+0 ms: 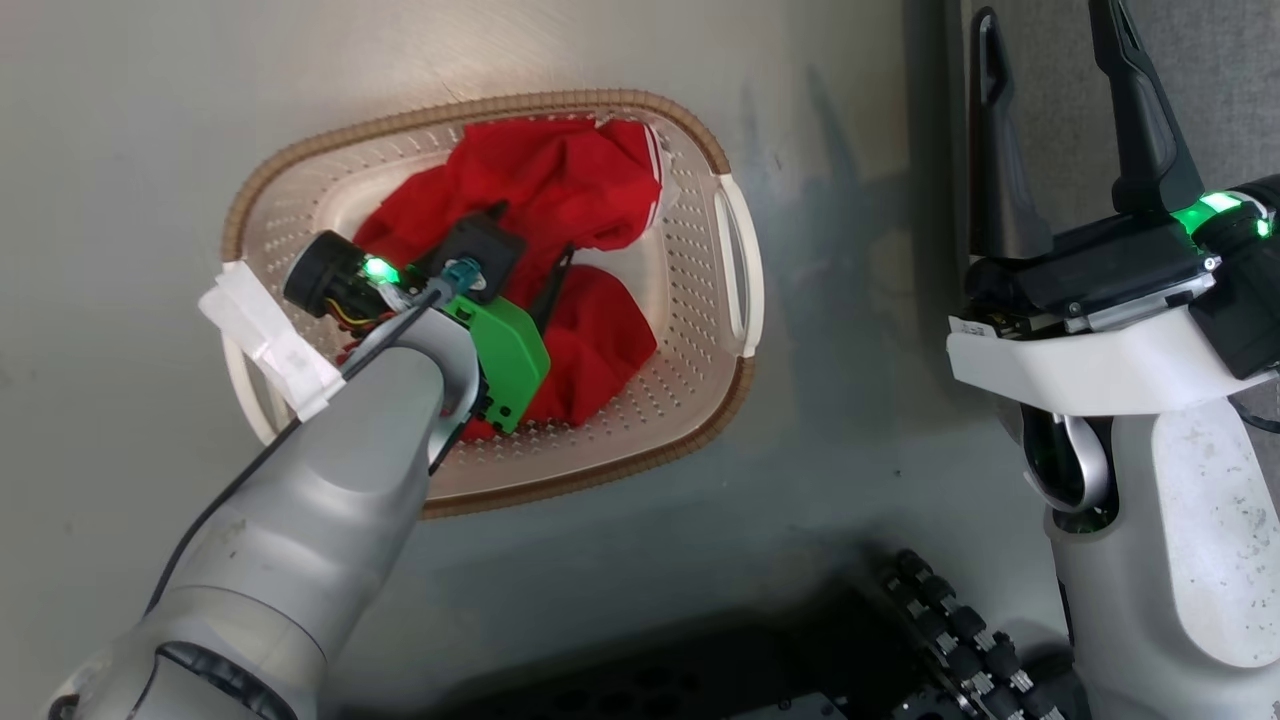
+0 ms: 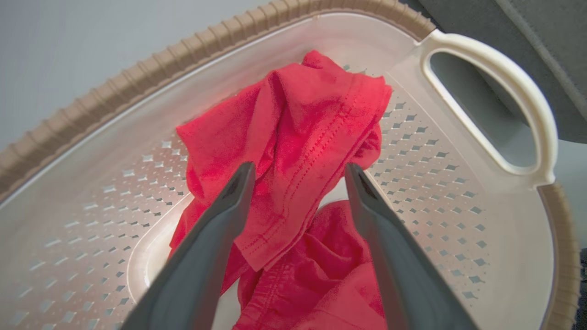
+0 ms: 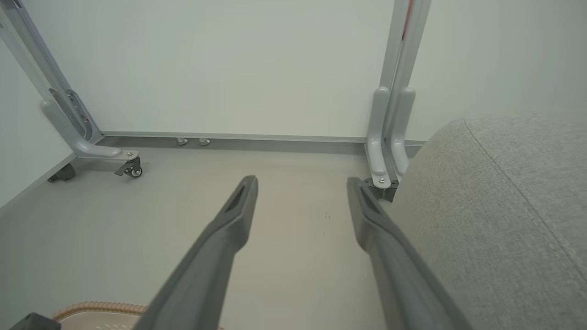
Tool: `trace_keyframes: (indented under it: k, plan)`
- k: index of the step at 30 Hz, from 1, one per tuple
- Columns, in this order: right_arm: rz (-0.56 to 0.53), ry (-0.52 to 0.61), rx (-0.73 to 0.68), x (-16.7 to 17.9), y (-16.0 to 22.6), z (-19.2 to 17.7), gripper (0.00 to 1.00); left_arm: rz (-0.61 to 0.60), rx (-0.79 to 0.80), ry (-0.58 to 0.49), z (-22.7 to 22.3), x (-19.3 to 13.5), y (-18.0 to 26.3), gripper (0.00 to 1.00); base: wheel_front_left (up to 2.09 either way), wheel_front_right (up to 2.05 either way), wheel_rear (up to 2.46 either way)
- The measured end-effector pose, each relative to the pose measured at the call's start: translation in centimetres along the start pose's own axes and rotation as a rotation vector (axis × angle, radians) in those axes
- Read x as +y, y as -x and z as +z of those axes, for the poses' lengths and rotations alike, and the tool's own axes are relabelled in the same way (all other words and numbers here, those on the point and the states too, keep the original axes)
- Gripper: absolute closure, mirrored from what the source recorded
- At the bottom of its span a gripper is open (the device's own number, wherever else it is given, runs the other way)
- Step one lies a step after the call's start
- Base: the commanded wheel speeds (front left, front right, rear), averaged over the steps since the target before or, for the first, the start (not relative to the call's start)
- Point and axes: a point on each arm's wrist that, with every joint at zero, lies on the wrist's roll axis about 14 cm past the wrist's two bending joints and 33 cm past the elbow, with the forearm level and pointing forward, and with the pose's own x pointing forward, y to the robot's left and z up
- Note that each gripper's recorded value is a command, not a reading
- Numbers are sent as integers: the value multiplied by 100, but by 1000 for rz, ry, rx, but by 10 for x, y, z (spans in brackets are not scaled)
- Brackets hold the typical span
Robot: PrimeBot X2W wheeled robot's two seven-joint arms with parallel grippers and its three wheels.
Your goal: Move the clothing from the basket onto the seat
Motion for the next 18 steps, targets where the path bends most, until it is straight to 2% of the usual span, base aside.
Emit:
trace_keyframes:
  k: [9,18]
  plan:
    - [-39,0,61,-16,9,-29,0,-28,116,17,-43,6,-26,0,0,0,0]
    - [-74,-6,99,-28,19,-44,0,-8,135,38,-52,22,-47,0,0,0,0]
